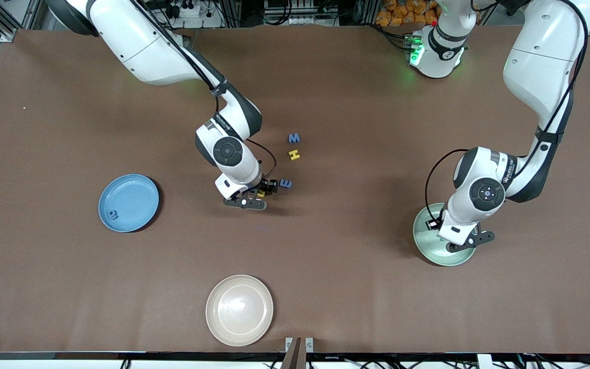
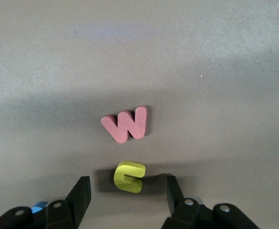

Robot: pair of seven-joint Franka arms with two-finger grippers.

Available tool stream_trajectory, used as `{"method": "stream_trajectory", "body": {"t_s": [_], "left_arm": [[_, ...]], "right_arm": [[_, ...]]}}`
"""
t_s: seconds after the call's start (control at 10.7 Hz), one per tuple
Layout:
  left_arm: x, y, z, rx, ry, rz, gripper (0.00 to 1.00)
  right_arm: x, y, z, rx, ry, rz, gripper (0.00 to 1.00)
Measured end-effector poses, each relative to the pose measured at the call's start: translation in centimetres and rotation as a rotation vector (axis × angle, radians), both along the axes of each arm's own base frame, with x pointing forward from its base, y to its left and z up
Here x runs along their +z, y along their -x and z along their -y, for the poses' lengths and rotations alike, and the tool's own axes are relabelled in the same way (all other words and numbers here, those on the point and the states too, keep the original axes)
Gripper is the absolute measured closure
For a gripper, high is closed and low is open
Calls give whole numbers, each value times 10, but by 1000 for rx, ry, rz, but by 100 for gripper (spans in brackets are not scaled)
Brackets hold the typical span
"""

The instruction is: Sort upper and lower case letters into plates

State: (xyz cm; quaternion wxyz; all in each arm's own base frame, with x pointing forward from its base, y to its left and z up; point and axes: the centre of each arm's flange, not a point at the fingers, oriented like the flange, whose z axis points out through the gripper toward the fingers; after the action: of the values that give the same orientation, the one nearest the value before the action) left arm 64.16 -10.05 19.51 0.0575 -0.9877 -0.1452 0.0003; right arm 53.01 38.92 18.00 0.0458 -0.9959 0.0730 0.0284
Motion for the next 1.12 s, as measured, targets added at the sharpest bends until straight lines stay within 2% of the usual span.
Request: {"method": "stream_trajectory", "body": {"t_s": [0.09, 0.28, 0.47, 0.66, 0.94, 1.12], "left_arm": [[2, -1, 1, -3, 1, 4, 54], [11, -3, 7, -17, 4, 17, 26], [25, 3, 32, -48, 12, -1, 1], [48, 20, 72, -73, 22, -14, 0], [68, 61, 134, -50, 43, -15, 0], [74, 82, 172, -14, 68, -16, 0]], "right_arm": [[1, -1, -1, 0, -2, 2, 26], [1, -2, -1, -1, -3, 3, 27], [-3, -1, -2, 0, -1, -2, 28], [-5, -1, -3, 2, -1, -2, 32], [-3, -3, -4, 0, -5, 3, 41], [-2, -5, -3, -1, -4, 3, 52]]}}
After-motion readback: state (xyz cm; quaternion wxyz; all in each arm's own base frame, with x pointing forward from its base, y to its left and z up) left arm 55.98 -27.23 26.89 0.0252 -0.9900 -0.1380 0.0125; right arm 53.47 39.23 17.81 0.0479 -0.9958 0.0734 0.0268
